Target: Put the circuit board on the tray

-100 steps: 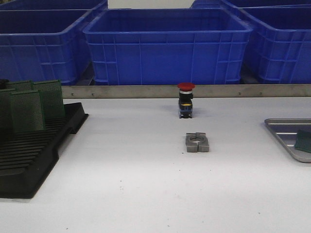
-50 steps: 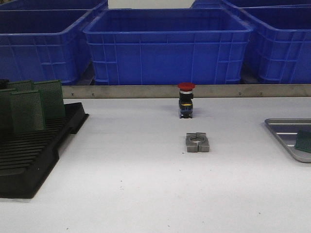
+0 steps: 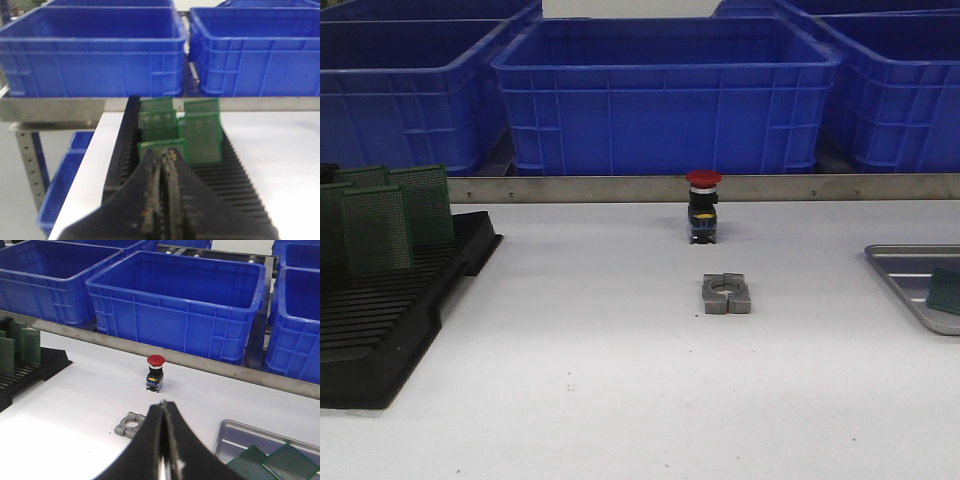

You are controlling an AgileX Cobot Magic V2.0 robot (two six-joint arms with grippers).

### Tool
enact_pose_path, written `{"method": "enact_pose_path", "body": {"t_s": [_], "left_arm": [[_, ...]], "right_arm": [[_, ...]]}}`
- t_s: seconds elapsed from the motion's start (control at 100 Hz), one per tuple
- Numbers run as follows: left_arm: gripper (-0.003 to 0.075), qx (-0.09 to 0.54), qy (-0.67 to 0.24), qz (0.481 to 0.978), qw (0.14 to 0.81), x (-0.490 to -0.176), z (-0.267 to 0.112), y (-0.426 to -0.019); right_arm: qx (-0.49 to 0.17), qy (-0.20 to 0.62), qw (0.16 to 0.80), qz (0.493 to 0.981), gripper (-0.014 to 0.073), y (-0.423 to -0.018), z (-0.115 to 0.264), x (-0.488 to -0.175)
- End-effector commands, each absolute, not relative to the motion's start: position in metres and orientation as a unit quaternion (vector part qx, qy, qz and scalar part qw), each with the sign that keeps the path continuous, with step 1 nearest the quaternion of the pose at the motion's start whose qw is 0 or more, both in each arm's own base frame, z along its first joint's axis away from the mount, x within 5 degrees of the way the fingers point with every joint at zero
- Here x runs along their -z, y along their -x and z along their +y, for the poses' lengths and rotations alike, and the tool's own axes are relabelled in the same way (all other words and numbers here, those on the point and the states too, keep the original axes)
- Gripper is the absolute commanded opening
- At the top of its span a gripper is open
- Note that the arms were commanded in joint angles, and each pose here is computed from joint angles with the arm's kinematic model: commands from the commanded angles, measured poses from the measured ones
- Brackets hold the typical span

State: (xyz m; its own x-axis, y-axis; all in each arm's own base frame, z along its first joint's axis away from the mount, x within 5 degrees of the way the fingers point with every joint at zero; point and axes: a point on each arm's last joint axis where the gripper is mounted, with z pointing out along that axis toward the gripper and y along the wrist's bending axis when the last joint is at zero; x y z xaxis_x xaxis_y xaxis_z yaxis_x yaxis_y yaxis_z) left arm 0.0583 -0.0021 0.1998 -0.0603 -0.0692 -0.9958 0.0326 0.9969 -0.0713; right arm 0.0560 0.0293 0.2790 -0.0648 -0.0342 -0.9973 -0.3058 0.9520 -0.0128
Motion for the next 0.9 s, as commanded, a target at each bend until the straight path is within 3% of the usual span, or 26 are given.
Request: {"method": "enact_pose_path", "body": {"t_s": [0.0,0.39,0.89], "left_arm": [[-0.0020,0.036,0.029,0.707,0.705,-0.1977,-0.0004,-0.0542],[-0.0020,0.047,0.023,0.733,0.679,-0.1915,-0.0021,-0.0545],[-0.0020,0.060,0.030,0.723,0.688,-0.1941,-0.0026,-0.0546]], "right_arm": [[-0.096,0.105,0.691,0.709,-0.0059,-0.0567,0.0271,-0.2891],[-0.097,0.105,0.689,0.710,-0.0059,-0.0572,0.0273,-0.2888],[-0.097,0.105,0.689,0.710,-0.0059,-0.0572,0.0273,-0.2888]]}}
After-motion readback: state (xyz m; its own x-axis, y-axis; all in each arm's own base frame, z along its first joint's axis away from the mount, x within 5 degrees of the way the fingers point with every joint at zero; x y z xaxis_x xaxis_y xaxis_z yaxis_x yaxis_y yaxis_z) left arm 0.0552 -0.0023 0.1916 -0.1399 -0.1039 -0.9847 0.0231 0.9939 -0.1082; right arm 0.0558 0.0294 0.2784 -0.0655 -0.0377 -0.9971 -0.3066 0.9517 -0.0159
